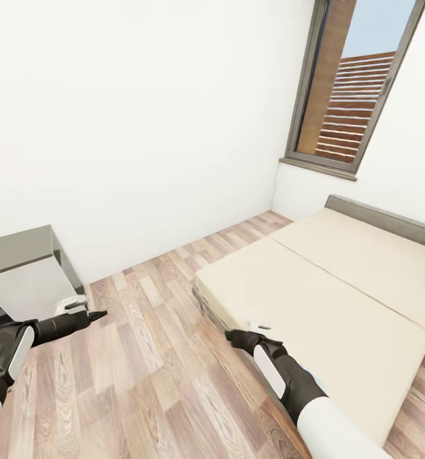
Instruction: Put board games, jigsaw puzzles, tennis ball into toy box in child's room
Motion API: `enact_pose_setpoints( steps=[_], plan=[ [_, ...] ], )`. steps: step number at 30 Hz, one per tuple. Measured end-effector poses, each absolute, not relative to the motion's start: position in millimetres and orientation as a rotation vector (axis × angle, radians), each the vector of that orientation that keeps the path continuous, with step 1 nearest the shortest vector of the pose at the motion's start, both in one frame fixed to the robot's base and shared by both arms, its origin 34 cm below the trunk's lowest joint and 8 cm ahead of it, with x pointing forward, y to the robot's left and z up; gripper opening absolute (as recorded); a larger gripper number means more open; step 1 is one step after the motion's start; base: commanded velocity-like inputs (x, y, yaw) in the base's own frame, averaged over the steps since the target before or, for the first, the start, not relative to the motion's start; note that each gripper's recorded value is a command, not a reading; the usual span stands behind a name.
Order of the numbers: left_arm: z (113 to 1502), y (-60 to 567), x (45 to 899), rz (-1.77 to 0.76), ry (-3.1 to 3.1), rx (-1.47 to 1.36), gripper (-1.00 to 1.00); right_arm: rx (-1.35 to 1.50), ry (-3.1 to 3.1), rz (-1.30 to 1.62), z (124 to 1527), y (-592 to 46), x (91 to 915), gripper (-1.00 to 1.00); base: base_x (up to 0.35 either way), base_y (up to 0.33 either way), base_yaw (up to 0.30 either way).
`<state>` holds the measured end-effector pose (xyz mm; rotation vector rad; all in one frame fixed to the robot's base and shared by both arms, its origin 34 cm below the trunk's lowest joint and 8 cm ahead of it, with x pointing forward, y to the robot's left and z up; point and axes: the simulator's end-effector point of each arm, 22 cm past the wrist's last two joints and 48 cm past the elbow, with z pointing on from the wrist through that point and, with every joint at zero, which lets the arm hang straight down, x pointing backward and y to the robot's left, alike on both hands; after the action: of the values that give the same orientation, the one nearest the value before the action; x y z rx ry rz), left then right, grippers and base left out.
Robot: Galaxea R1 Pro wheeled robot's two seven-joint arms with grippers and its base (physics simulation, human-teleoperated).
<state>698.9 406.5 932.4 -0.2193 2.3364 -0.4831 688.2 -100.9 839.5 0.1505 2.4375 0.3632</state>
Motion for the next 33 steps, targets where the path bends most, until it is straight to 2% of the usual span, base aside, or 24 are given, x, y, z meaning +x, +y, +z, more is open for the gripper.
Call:
enact_pose_setpoints(
  steps=[9,33],
  plan=[
    [939,407,700,-0.483,2.325,-0.217,1.0,0.15,2.429,0.362,845,-101,689,1.0,-0.001,0.032,-0.218],
    [956,406,701,-0.484,2.297,-0.208,1.0,0.147,2.402,0.361,861,-102,694,1.0,-0.004,0.148,-0.218]
  ],
)
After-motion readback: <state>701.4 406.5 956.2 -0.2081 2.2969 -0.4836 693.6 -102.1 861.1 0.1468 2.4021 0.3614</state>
